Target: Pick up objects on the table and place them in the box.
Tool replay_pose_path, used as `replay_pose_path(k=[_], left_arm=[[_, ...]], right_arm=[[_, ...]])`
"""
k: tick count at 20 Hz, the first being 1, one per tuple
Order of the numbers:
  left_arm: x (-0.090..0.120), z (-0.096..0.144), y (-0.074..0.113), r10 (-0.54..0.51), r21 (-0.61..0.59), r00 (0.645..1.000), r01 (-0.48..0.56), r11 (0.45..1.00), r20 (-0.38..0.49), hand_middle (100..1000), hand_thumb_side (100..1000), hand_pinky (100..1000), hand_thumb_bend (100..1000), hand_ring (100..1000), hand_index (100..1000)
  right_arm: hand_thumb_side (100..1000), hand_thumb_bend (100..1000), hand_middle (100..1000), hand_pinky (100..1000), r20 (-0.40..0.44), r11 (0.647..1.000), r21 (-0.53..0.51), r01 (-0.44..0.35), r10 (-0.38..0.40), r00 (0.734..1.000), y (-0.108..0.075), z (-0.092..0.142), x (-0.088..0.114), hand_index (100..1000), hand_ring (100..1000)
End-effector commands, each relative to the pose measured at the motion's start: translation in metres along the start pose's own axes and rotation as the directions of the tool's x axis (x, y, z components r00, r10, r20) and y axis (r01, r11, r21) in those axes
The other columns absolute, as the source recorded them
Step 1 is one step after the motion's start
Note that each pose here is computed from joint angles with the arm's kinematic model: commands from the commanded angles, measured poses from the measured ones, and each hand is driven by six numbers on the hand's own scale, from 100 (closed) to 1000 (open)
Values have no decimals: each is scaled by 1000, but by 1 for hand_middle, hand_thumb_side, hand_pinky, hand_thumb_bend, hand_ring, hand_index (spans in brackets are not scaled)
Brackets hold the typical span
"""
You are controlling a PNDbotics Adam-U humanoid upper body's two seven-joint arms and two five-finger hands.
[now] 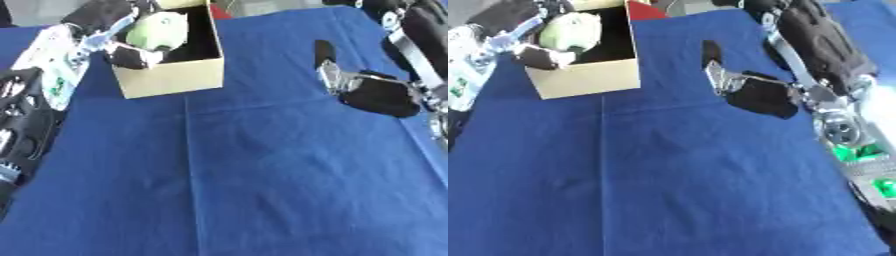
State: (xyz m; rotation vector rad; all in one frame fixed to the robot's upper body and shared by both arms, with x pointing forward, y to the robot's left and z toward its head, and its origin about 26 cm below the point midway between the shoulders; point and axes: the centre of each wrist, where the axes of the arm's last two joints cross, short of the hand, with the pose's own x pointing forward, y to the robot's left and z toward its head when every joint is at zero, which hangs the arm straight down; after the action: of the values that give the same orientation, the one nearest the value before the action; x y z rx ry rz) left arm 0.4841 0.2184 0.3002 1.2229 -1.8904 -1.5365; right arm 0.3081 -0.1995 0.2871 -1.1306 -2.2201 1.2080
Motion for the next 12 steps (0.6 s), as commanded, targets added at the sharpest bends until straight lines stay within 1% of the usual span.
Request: replay_pose_path(k=[1, 2, 4, 6, 12], left_arm=[[-2, -4, 15, -53, 39, 998, 53, 998, -18, 793, 470, 671, 718, 836, 836], [-2, -4, 15, -64, 37, 998, 65, 997, -25, 798, 490, 674, 766, 839, 841], [-3, -4, 15, -79, 38, 996, 80, 996, -34, 798, 496, 674, 807, 839, 843], [-3, -4, 15, -89, 44, 995, 90, 995, -38, 799, 495, 672, 799, 838, 844], [-1, -5, 19, -99, 78, 994, 103, 992, -42, 777, 507, 652, 709, 818, 823]], right_arm=[[651, 100, 772, 936, 9, 999, -30, -10, 10, 1000, -10, -1, 0, 863, 828], [655, 100, 772, 936, 8, 1000, -30, -10, 10, 1000, -10, -1, 0, 862, 828], [659, 100, 772, 936, 5, 1000, -28, -10, 10, 1000, -10, -1, -1, 863, 828], [660, 100, 771, 936, 3, 1000, -27, -9, 9, 1000, -9, -1, 0, 863, 827], [657, 100, 773, 936, 2, 1000, -29, -10, 10, 1000, -9, -1, 0, 862, 828]])
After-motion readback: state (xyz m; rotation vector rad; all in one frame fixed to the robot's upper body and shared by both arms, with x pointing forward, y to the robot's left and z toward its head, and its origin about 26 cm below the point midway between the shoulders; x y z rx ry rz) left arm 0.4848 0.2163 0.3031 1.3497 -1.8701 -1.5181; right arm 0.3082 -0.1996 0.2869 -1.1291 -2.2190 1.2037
